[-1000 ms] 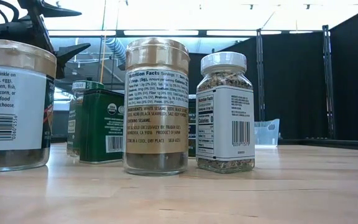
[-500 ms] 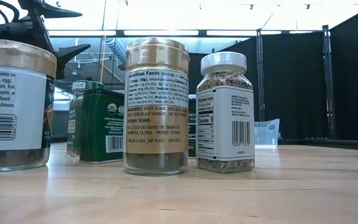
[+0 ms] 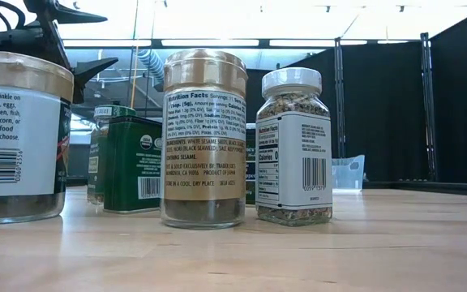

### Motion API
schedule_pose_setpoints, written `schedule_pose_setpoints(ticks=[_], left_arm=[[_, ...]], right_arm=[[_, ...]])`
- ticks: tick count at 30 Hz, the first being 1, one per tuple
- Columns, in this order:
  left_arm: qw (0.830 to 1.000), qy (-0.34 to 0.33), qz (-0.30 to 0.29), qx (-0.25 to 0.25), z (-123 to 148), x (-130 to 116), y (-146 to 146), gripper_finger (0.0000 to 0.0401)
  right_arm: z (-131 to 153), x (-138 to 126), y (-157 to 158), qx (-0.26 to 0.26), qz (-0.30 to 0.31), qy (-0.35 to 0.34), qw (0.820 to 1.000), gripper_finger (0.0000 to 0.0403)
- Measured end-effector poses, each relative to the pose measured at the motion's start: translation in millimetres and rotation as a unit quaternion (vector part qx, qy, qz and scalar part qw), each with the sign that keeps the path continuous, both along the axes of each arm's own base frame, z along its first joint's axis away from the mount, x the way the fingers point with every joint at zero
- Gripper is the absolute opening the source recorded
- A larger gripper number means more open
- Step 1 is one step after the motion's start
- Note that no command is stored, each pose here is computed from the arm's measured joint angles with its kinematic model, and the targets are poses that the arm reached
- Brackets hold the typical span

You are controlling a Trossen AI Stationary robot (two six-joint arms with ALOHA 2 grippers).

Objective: Sort spices by type
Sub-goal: Put the bottom orange seasoning pack into the blue bin

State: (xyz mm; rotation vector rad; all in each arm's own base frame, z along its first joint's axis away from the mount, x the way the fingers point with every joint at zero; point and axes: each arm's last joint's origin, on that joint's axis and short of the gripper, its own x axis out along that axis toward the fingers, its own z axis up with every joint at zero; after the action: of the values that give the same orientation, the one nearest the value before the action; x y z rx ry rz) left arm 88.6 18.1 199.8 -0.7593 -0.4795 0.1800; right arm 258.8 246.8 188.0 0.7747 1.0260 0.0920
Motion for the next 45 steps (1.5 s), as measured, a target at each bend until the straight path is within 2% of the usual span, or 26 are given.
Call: schedule_pose_setpoints(ticks=[23, 27, 31, 36, 45], left_arm=[[1.000, 0.004, 0.007, 0.011, 0, 0, 0, 0.0329], [1.000, 0.004, 0.007, 0.011, 0, 0, 0, 0.0329], [1.000, 0.004, 0.008, 0.010, 0, 0, 0, 0.0329], [1.000, 0.004, 0.014, 0.008, 0, 0, 1, 0.0329], [1.000, 0.004, 0.021, 0.005, 0, 0, 1, 0.0329]], right_arm=[[-2, 6, -2, -0.007, 0.006, -0.006, 1.000, 0.0073], [-10, 17, 10, -0.011, 0.043, 0.009, 0.999, 0.0073], [-12, 27, 16, -0.049, 0.061, 0.051, 0.996, 0.0073], [-13, 27, 13, -0.107, 0.058, 0.103, 0.987, 0.0074], [-8, 28, 24, -0.080, 0.077, 0.067, 0.992, 0.0085]])
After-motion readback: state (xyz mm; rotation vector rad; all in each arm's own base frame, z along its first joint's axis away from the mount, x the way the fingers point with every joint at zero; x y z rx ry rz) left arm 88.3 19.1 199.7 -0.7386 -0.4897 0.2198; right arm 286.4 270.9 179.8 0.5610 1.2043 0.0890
